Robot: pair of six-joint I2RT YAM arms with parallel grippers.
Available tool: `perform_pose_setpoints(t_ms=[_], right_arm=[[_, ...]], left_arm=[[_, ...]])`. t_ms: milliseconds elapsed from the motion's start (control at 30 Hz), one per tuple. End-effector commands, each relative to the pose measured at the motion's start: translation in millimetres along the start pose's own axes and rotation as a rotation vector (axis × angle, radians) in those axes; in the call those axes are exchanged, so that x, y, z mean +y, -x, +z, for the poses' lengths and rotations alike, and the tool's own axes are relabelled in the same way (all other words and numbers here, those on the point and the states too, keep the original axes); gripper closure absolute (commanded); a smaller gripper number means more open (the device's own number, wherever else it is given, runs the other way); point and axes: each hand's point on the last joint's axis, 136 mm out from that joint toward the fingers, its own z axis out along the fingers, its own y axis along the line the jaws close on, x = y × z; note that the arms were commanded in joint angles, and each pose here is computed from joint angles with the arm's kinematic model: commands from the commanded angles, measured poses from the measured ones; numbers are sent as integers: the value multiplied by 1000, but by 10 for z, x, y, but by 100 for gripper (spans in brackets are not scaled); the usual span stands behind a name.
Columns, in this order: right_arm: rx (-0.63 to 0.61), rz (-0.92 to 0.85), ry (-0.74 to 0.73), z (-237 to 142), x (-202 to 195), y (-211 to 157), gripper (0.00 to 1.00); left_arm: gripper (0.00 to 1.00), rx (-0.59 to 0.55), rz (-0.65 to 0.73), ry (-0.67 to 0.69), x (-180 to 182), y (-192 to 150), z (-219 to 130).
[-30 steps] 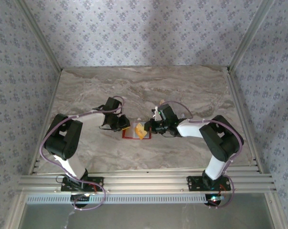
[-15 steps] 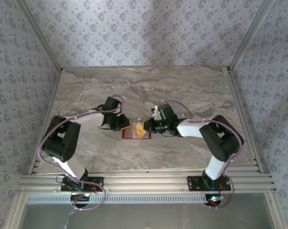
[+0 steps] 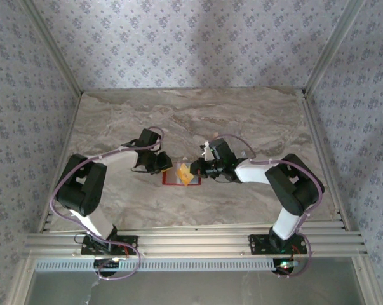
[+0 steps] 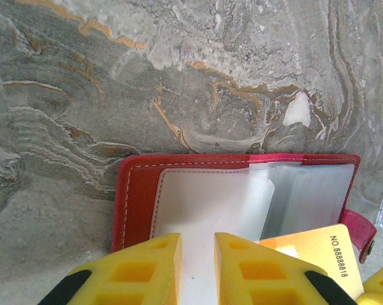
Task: Put the credit cards into the card holder
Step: Insert the credit card into the card slot.
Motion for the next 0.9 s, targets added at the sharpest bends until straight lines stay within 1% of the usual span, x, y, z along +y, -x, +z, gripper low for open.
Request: perform_pose_setpoints(t_ms=[0, 267, 500, 700, 867], right_arm=[[2, -30, 48, -38, 183, 18, 100], [-2, -24, 71, 3, 195, 72, 100], [-6, -18, 98, 114, 205, 150, 100], [-13, -10, 103, 201, 152, 171, 100], [-25, -2, 98, 254, 85, 165, 100]], left_arm=[[80, 10, -23, 13, 50, -26, 6], [80, 9, -20, 12, 45, -23, -2], [80, 10, -27, 22, 84, -3, 0], [80, -14, -19, 27, 84, 20, -120], [82, -10, -26, 78, 274, -68, -102]])
